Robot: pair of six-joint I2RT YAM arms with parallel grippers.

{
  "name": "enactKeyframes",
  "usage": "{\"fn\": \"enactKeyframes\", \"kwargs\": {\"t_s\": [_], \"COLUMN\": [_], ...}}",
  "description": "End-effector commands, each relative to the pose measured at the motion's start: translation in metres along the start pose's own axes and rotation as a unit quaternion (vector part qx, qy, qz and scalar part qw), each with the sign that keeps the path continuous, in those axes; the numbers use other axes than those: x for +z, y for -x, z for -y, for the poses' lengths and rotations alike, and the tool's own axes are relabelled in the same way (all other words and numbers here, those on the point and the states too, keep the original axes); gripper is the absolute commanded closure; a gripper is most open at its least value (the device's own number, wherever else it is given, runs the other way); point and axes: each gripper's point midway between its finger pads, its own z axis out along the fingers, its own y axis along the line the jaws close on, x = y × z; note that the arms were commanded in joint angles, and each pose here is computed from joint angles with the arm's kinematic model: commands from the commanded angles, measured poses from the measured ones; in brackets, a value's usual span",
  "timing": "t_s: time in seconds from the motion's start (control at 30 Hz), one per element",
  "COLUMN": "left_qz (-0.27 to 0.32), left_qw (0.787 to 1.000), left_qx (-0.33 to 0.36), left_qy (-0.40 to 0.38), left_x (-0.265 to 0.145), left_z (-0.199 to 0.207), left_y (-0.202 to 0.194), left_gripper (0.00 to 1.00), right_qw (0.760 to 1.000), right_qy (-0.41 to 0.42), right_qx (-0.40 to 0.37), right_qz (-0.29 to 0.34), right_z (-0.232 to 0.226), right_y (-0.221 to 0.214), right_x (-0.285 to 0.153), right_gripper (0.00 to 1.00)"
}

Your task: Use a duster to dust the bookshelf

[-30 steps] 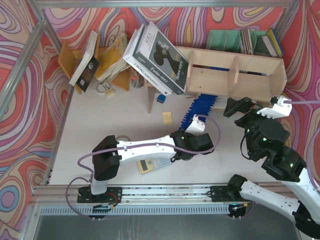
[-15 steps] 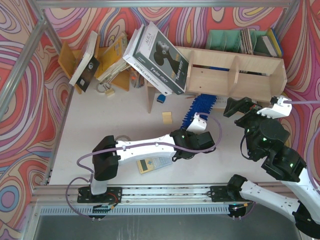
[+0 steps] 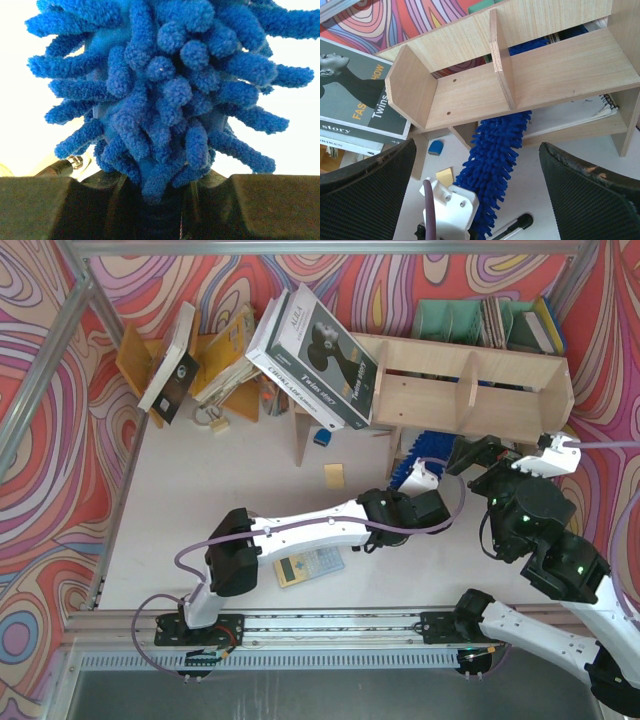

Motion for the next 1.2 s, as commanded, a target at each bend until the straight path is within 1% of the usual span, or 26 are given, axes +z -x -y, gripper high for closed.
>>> {"fn": "enactKeyframes", "kwargs": {"t_s": [0.0,0.3,0.47,0.57,0.73,0.83,0.93,1.17], "left_qz": [0.041,0.060,0.050,0.039,0.029,0.023,0.013,-0.020], "left_qw": [0.999,0.993,0.990,0.992,0.996,0.998,0.998,0.998], "left_qx": [-0.011,-0.069,-0.075,-0.077,-0.060,-0.053,-0.044,-0.047], "left_qy": [-0.002,0.079,0.107,0.095,0.051,0.039,0.044,0.044], "left_x": [-0.008,-0.029,-0.032,-0.027,-0.017,-0.008,0.001,0.014], "left_z": [-0.001,-0.064,-0.087,-0.085,-0.058,-0.046,-0.044,-0.053], "left_y": [0.023,0.008,-0.009,-0.013,-0.003,0.000,-0.009,-0.045], "left_gripper": [1.00,1.00,1.00,1.00,1.00,1.00,1.00,1.00], "right_qw": [1.000,1.000,1.000,1.000,1.000,1.000,1.000,1.000], "right_qy": [-0.009,-0.009,-0.010,-0.010,-0.010,-0.011,-0.014,-0.016], "right_qx": [0.007,0.005,0.007,0.009,0.010,0.012,0.012,0.009], "right_qz": [0.010,0.008,0.009,0.009,0.008,0.009,0.010,0.012], "right_z": [0.006,0.004,0.006,0.007,0.008,0.009,0.012,0.014], "right_y": [0.004,0.000,0.002,0.002,0.003,0.004,0.005,0.006], "right_x": [-0.001,0.000,-0.001,-0.002,-0.003,-0.004,-0.005,-0.005], "right_gripper": [0.01,0.01,0.01,0.01,0.01,0.01,0.01,0.01]}}
